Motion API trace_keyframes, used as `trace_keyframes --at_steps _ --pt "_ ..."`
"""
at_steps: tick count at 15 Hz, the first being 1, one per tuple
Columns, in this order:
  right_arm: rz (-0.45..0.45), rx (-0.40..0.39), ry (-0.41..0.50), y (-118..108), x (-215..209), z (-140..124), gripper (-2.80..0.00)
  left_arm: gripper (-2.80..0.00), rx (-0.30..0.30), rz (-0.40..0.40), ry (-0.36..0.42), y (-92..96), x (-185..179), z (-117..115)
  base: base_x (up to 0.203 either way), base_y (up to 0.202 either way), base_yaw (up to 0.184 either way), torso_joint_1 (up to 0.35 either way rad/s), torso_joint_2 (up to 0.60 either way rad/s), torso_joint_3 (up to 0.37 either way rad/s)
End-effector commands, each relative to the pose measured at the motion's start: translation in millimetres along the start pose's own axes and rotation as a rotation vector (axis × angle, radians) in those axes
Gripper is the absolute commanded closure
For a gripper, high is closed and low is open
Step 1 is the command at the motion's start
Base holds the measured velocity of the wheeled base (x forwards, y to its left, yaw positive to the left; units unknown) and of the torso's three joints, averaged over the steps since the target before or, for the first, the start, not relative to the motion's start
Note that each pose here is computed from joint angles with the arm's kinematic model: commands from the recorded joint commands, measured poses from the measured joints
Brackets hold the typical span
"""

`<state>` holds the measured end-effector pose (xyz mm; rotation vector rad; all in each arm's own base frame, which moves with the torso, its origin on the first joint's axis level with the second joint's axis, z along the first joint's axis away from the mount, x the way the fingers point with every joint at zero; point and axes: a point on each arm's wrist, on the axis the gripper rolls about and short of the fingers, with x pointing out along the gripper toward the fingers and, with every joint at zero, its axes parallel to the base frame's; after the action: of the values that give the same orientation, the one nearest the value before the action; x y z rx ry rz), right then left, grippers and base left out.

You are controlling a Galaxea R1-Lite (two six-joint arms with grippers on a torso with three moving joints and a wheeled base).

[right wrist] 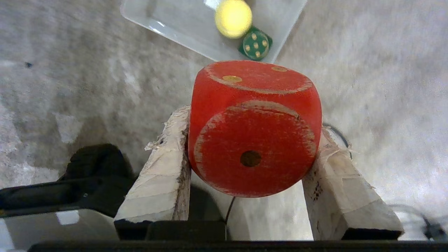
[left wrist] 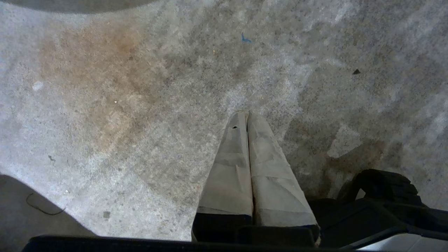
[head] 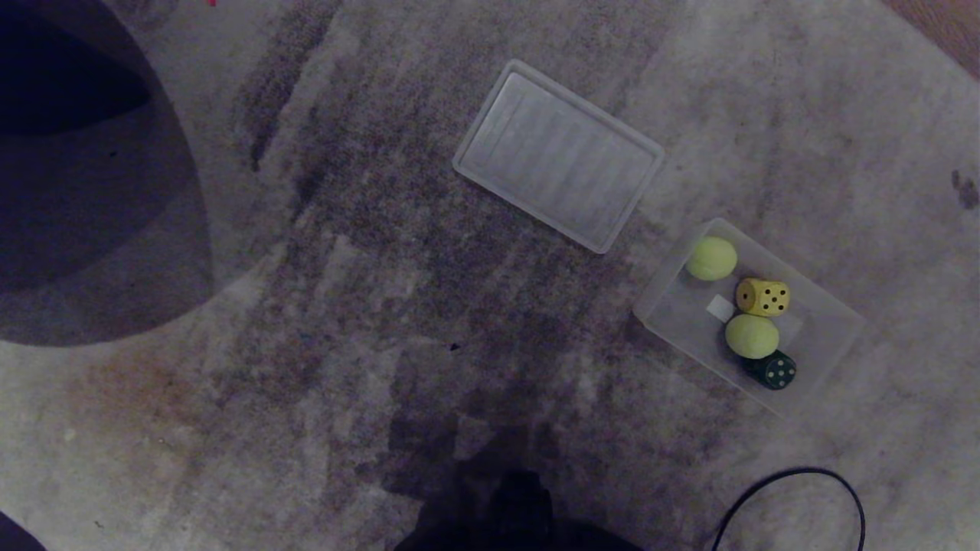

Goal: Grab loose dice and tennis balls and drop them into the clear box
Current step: Put the toys in the box

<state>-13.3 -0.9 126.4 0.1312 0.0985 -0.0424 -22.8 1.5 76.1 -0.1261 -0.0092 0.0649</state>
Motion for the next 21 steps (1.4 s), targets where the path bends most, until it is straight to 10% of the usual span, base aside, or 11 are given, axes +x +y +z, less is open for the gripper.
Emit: trace_keyframes --at_steps 1,11,16,17,21 --pt "-0.03 0.022 0.204 5.2 43.0 26.9 0.0 0.0 -0.001 0.001 0.002 0.0 0.2 -0.3 0.0 0.0 0.0 0.0 0.0 0.0" --pt "-0.046 0.277 0.348 25.9 265.2 16.8 0.0 0.0 -0.001 0.001 0.0 0.1 0.1 -0.4 0.0 0.0 0.0 0.0 0.0 0.0" --pt "0.171 0.447 0.275 52.0 309.6 22.5 0.0 0.0 -0.001 0.001 0.0 0.1 0.1 -0.4 0.0 0.0 0.0 0.0 0.0 0.0" --pt "0.2 0.467 0.286 55.9 310.5 20.4 -2.63 0.0 -0.001 0.001 0.001 0.1 0.1 -0.4 0.0 0.0 0.0 0.0 0.0 0.0" --pt "0.225 0.494 0.302 58.0 308.8 18.6 -2.8 0.0 -0.001 0.001 0.0 0.1 0.1 -0.4 0.0 0.0 0.0 0.0 0.0 0.0"
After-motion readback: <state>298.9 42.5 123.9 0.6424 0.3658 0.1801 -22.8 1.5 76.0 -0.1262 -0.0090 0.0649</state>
